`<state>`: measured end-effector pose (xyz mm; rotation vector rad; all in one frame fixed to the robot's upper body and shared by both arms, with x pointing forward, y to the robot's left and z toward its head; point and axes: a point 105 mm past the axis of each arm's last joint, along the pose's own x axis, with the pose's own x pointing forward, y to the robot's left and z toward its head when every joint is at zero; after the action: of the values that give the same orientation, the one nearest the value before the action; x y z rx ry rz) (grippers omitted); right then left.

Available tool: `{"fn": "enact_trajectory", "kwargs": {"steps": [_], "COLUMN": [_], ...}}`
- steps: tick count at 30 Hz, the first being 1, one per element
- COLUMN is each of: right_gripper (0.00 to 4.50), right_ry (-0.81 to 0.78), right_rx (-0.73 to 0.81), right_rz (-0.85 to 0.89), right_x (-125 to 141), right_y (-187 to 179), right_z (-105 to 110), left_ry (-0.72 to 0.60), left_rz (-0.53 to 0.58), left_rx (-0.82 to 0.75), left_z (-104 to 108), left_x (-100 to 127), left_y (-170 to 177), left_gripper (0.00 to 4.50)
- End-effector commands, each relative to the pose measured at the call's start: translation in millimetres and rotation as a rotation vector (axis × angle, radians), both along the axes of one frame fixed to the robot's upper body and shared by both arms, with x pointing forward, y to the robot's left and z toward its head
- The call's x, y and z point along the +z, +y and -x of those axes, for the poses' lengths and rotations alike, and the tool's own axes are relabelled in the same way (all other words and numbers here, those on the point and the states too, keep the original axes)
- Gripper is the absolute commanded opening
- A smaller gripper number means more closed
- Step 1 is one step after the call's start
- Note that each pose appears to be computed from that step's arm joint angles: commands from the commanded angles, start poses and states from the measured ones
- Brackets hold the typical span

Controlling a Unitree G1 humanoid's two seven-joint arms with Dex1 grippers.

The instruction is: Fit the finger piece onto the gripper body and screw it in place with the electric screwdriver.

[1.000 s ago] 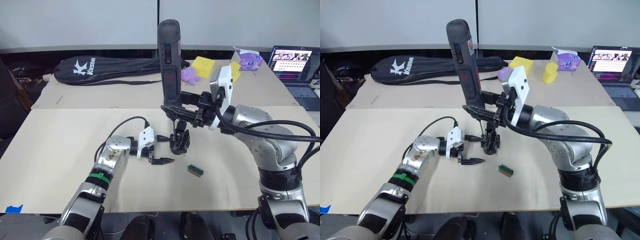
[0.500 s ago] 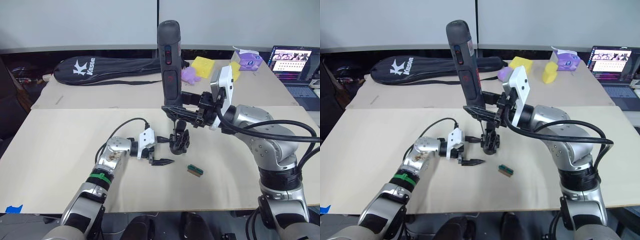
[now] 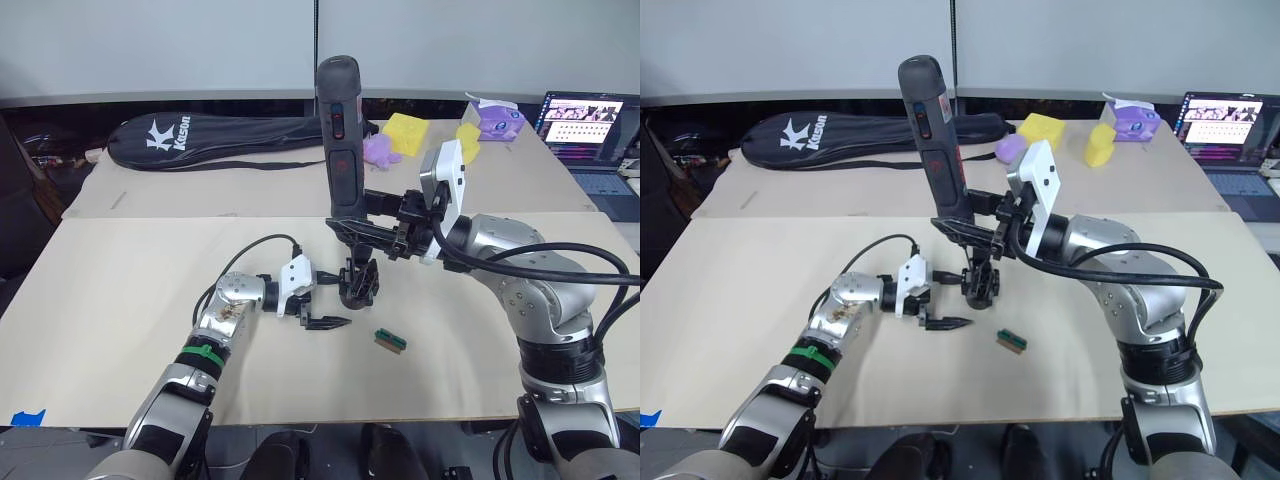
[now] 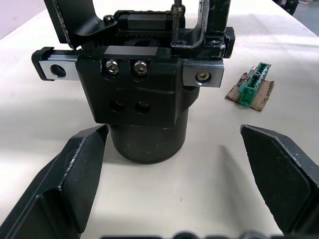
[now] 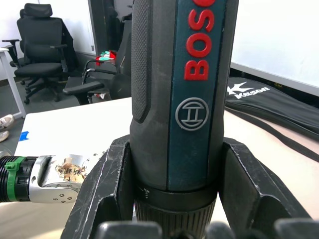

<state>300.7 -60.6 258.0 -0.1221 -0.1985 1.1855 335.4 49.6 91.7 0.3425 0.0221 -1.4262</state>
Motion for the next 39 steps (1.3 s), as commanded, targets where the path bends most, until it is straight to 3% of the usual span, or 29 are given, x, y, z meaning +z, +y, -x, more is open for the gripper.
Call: {"fn": "enact_trajectory", "kwargs": {"steps": [1,31,39], "right_gripper": [1.93,1.93,1.93], "right_ry": [-0.086,-0.100,-0.126], "right_rx": [0.011,0.012,0.007], "right_rz": [-0.037,-0.019,-0.050], "right_x": [17.5,11.1,6.3], "right_y": [-1.5,1.9,-2.3], "right_z": [8.1,8.3,10.8], "left_ry": [-0.058,-0.068,-0.045], "left_rz": [0.023,0.032,0.036], "left_rx": [-0.009,-0.006,0.027], "left_z": [-3.3,-5.8,-16.5], "left_x": [13.7,16.3,10.3], "left_y": [-3.6,-8.2,-20.0], "left_gripper": [4.50,4.50,4.50]}}
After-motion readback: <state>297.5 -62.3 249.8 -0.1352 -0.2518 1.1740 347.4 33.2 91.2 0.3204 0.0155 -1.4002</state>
